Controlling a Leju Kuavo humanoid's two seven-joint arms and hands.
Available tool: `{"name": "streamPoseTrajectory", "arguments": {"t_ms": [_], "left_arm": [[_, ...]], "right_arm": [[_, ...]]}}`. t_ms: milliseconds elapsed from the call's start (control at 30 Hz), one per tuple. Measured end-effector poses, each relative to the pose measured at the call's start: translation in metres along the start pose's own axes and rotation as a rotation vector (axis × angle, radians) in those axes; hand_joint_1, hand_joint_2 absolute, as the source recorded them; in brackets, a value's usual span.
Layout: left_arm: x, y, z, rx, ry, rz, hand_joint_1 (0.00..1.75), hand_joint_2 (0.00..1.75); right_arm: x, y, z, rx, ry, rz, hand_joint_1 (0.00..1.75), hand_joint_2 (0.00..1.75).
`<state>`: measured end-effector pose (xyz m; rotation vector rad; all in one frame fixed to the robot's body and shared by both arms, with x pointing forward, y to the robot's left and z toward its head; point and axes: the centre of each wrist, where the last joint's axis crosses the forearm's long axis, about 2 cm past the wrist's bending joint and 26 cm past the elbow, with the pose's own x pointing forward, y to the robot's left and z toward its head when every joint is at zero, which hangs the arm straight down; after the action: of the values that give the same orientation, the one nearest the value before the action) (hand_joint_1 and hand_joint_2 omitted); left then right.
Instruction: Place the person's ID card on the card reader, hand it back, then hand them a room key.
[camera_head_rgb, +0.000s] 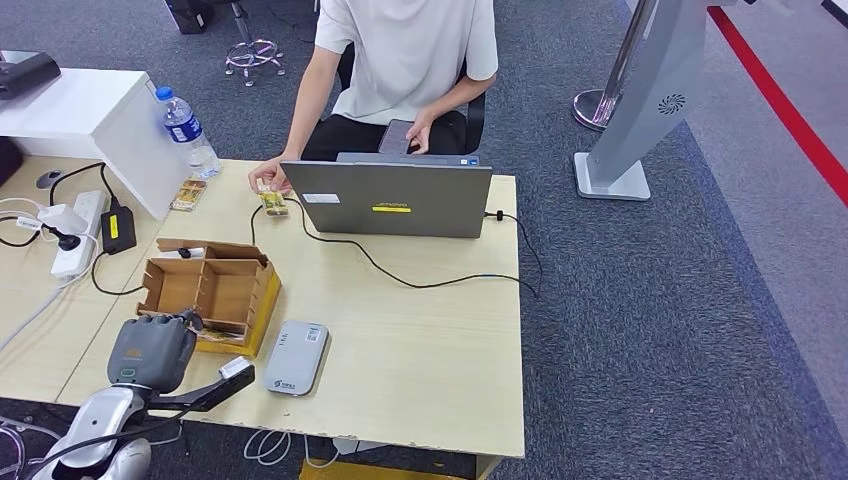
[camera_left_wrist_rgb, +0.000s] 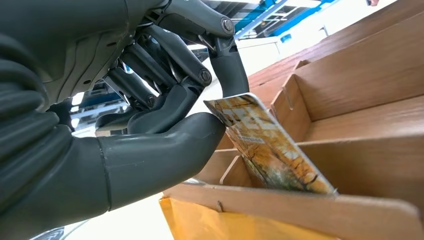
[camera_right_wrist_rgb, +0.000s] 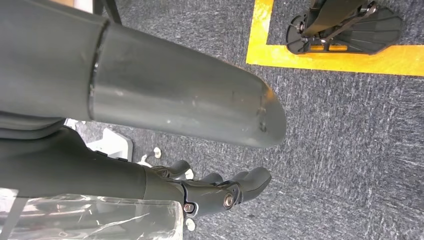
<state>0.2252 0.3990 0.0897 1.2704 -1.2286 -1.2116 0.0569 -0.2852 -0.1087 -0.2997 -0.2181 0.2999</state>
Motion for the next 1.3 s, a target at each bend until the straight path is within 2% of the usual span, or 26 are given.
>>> {"name": "streamPoseTrajectory", "arguments": {"t_ms": [167, 267, 567, 700, 767, 867, 1067, 1200, 1300], "left_arm": [[-0.001, 0.002, 0.005, 0.025, -0.007, -0.01, 1.75, 1.75], [0.001, 0.012, 0.012, 0.071, -0.031, -0.013, 1.75, 1.75], [0.017, 0.059, 0.029, 0.314, -0.157, 0.012, 1.75, 1.75], [0.022, 0.081, 0.023, 0.443, -0.205, 0.033, 1.75, 1.75], [0.021, 0.097, 0.007, 0.529, -0.212, 0.037, 1.75, 1.75], [0.018, 0.124, -0.028, 0.652, -0.203, 0.02, 1.75, 1.75], [-0.006, 0.179, -0.128, 0.873, -0.083, -0.119, 1.75, 1.75], [-0.022, 0.205, -0.187, 0.889, 0.029, -0.176, 1.75, 1.75], [-0.027, 0.213, -0.216, 0.84, 0.098, -0.185, 1.75, 1.75]], "right_arm": [[0.0, 0.0, 0.0, -0.002, 0.0, -0.006, 0.0, 0.0], [-0.001, 0.0, 0.0, -0.005, -0.001, -0.017, 0.0, 0.0], [-0.004, 0.0, 0.0, -0.008, 0.006, -0.051, 0.0, 0.0], [-0.005, 0.0, 0.0, -0.008, 0.006, -0.044, 0.0, 0.0], [-0.004, 0.0, 0.0, -0.005, 0.001, -0.029, 0.0, 0.0], [0.001, 0.0, 0.0, 0.001, -0.011, -0.002, 0.0, 0.0], [0.028, -0.003, -0.001, 0.023, -0.042, 0.083, 0.0, 0.0], [0.045, -0.003, -0.001, 0.035, -0.065, 0.119, 0.0, 0.0], [0.051, -0.002, 0.0, 0.04, -0.076, 0.133, 0.0, 0.0]]}}
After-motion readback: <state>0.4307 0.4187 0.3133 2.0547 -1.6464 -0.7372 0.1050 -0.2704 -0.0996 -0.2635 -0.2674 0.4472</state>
